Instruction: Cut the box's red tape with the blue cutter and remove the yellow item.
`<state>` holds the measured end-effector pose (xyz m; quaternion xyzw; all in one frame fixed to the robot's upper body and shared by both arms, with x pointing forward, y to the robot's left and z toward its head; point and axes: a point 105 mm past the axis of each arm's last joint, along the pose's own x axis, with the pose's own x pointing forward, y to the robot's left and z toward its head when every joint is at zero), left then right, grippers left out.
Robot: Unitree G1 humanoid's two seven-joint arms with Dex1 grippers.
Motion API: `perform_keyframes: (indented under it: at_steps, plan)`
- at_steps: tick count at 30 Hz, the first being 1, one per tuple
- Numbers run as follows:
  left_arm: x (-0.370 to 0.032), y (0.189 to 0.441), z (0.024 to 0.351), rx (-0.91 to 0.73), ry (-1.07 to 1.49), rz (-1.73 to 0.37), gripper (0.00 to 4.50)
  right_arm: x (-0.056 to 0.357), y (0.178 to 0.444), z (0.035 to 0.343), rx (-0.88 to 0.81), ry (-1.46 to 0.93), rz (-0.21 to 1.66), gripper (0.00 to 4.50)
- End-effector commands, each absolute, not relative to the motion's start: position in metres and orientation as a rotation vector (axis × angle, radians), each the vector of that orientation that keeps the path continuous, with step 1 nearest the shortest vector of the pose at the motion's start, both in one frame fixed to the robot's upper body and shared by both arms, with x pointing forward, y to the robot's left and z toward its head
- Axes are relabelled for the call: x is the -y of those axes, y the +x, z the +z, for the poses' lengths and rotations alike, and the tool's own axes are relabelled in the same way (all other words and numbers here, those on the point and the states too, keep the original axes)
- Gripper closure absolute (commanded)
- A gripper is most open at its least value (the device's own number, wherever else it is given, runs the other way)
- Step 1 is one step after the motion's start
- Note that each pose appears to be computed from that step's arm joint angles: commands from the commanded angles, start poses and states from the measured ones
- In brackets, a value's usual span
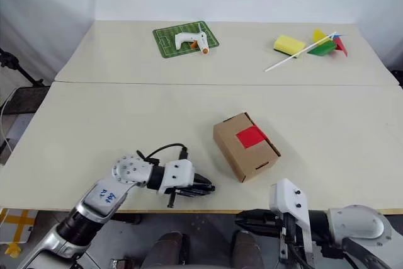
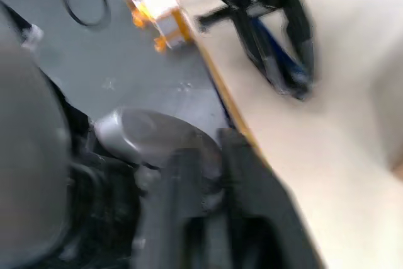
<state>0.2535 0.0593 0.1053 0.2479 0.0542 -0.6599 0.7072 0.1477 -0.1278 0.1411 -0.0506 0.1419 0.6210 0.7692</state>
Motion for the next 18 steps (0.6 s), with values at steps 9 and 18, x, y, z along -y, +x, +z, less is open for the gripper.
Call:
perform_keyframes:
  at_steps: [9, 18]
  plan:
    - [-0.143, 0.258, 0.121, -0.083, 0.550, -1.328, 0.04, 0.128, 0.158, 0.170, -0.057, -0.096, 1.316, 4.50]
    - [-0.135, 0.246, 0.092, -0.108, 0.554, -1.362, 0.04, 0.126, 0.160, 0.177, 0.007, -0.122, 1.279, 4.50]
